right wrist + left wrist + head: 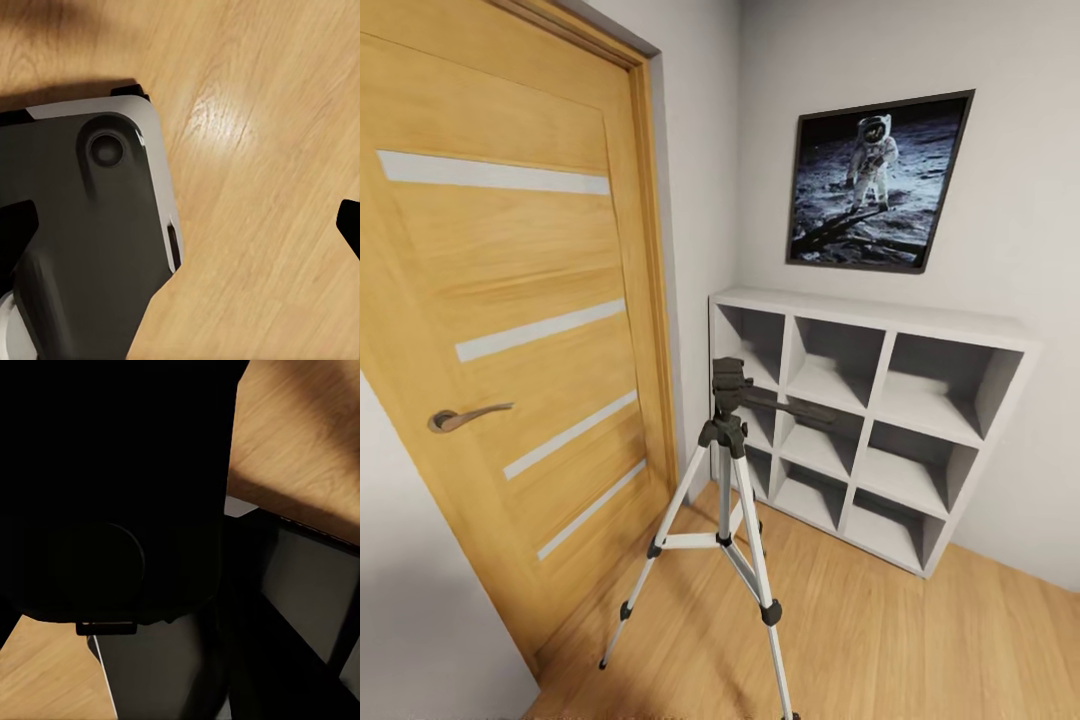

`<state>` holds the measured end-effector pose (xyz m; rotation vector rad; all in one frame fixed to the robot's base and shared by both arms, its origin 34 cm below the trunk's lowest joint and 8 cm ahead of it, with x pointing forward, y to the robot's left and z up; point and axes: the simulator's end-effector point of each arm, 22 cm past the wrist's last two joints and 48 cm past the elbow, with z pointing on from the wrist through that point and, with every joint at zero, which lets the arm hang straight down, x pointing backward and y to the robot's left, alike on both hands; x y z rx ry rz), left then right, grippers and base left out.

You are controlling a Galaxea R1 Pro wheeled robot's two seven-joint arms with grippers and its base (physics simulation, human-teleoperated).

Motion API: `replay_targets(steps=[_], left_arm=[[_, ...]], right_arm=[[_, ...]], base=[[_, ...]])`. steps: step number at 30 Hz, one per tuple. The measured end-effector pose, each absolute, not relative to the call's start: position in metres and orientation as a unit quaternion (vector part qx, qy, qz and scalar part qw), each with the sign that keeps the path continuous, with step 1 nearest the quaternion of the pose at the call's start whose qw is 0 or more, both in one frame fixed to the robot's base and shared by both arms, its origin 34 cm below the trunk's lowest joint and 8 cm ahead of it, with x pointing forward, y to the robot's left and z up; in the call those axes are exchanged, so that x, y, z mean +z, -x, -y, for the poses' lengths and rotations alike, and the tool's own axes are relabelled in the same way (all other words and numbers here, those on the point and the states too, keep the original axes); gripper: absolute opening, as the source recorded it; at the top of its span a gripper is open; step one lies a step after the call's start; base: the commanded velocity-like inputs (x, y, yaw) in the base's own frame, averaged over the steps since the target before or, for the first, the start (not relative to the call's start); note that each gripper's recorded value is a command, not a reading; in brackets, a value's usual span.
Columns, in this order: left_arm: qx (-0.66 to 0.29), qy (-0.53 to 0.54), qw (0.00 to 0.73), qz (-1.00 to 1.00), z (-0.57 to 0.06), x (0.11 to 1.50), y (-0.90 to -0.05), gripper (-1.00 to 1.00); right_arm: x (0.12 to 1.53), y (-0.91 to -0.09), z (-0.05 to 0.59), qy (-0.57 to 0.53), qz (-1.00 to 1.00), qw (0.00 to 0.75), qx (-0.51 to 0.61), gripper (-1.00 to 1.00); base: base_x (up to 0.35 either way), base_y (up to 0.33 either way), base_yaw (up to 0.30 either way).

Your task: Attach the digital camera to the camera tripod in the bedroom.

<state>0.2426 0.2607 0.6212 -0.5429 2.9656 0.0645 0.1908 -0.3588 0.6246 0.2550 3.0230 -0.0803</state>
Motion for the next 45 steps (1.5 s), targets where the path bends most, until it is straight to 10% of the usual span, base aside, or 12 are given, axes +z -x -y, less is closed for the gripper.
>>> replay_targets(steps=[45], left_arm=[[0.028,0.176,0.029,-0.984,-0.262,0.613,-0.216,-1.00]], right_arm=[[0.620,-0.164,0.359,-0.083,-0.996,0.018,-0.029,1.00]], base=[[0.000,0.000,0.000]])
